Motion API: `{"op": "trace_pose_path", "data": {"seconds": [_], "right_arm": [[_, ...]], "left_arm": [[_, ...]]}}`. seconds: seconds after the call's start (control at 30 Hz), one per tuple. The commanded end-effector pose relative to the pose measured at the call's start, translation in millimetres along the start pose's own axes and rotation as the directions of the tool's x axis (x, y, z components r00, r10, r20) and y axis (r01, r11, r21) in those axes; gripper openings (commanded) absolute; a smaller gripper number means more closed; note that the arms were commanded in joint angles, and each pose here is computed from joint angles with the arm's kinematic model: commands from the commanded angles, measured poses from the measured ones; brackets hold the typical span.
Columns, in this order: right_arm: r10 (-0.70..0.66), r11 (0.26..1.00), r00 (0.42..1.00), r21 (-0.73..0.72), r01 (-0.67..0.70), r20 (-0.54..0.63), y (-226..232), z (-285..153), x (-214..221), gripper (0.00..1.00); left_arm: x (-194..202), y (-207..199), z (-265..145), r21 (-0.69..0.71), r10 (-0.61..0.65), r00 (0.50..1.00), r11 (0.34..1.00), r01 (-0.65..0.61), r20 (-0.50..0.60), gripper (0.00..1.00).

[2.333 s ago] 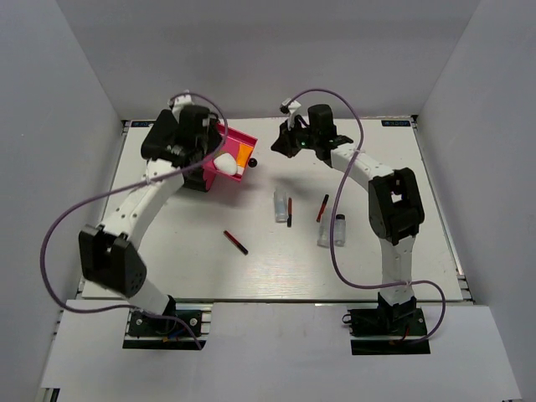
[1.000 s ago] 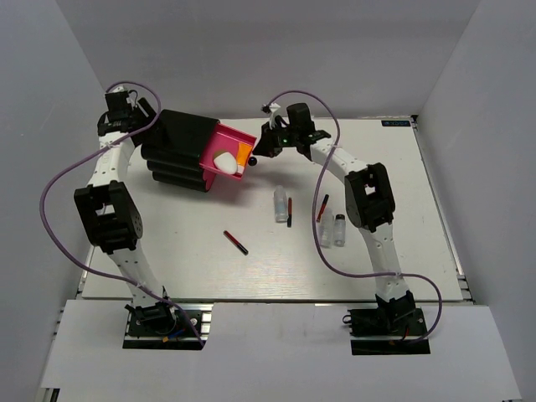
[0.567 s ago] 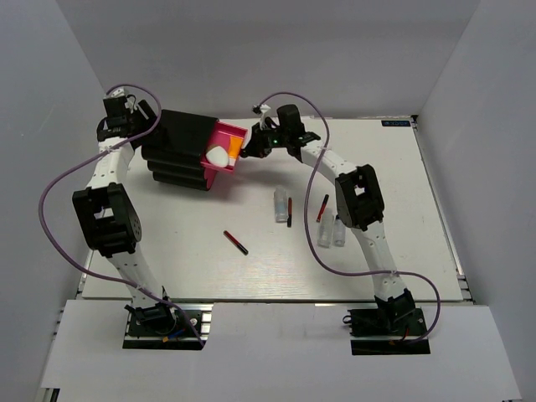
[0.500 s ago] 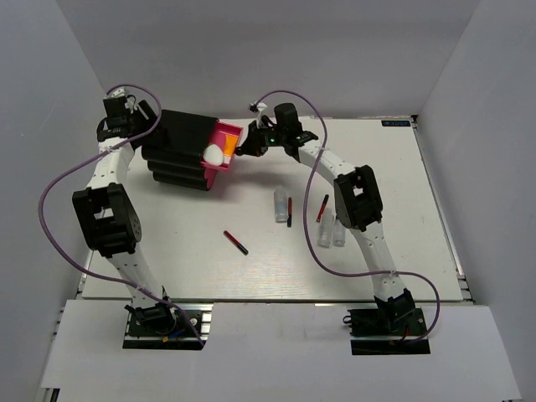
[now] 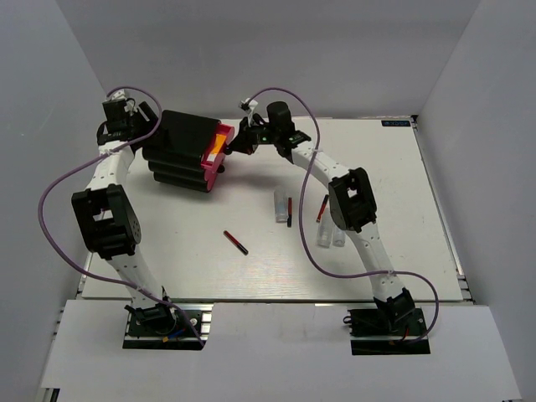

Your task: Organize the makeup

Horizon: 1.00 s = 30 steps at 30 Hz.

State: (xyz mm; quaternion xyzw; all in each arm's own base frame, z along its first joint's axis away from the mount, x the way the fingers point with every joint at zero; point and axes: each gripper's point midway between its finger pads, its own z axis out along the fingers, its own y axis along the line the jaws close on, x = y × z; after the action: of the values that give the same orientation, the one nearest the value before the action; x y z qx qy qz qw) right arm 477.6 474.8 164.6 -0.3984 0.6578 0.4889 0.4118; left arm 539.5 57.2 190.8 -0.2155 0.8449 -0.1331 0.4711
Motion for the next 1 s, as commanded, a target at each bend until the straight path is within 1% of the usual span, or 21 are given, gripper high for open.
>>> {"op": "trace_pose_path", "data": {"seconds": [0.0,0.17,0.43,0.53,0.63,0.67,0.7,0.73,0.8,0.83,0.97], "right_arm": [[-0.067,0.992,0.996,-0.108,0.072,0.051,40.0,23.7,-19.1,0.00],[-0.085,0.988,0.995,-0.126,0.092,0.060,49.2,37.4,-14.4,0.00],[-0.130,0.981,0.989,-0.135,0.138,0.066,58.7,54.3,-4.7,0.00],[-0.121,0.984,0.991,-0.125,0.127,0.054,58.3,53.9,-1.9,0.00],[-0.118,0.988,0.993,-0.098,0.120,0.031,54.4,44.0,1.9,0.00],[-0.141,0.987,0.990,-0.074,0.142,0.018,48.6,34.0,3.2,0.00],[-0.149,0.987,0.989,-0.056,0.150,0.008,46.5,29.5,4.5,0.00],[-0.159,0.986,0.987,-0.050,0.159,0.004,45.8,24.8,4.1,0.11],[-0.182,0.983,0.983,-0.033,0.182,-0.015,39.1,10.5,5.2,0.23],[-0.185,0.983,0.983,-0.026,0.184,-0.015,35.7,2.6,0.9,0.25],[-0.178,0.983,0.983,-0.062,0.175,-0.043,36.6,-7.9,11.4,0.36]], "left_arm": [[65.5,-5.5,-8.1,0.020,-0.041,0.975,0.999,0.047,-0.219,0.82],[78.2,-13.4,-10.0,0.037,-0.036,0.969,0.998,0.047,-0.246,0.82],[88.7,-10.2,-14.6,0.034,-0.084,0.960,0.995,0.096,-0.265,0.83],[87.1,-4.7,-15.2,0.008,-0.115,0.958,0.993,0.121,-0.261,0.86],[80.8,-1.4,-13.1,-0.033,-0.145,0.959,0.989,0.141,-0.245,0.90],[75.7,-1.0,-11.4,-0.049,-0.162,0.959,0.987,0.155,-0.233,0.94],[73.7,0.1,-10.6,-0.063,-0.171,0.959,0.985,0.161,-0.227,0.95],[69.9,5.0,-10.3,-0.082,-0.190,0.957,0.981,0.176,-0.218,0.95],[62.5,6.0,-10.0,-0.105,-0.212,0.958,0.975,0.194,-0.195,0.97],[58.7,9.5,-10.6,-0.113,-0.225,0.957,0.972,0.207,-0.184,0.97],[50.3,11.7,-13.6,-0.103,-0.251,0.954,0.966,0.236,-0.166,0.97]]}}
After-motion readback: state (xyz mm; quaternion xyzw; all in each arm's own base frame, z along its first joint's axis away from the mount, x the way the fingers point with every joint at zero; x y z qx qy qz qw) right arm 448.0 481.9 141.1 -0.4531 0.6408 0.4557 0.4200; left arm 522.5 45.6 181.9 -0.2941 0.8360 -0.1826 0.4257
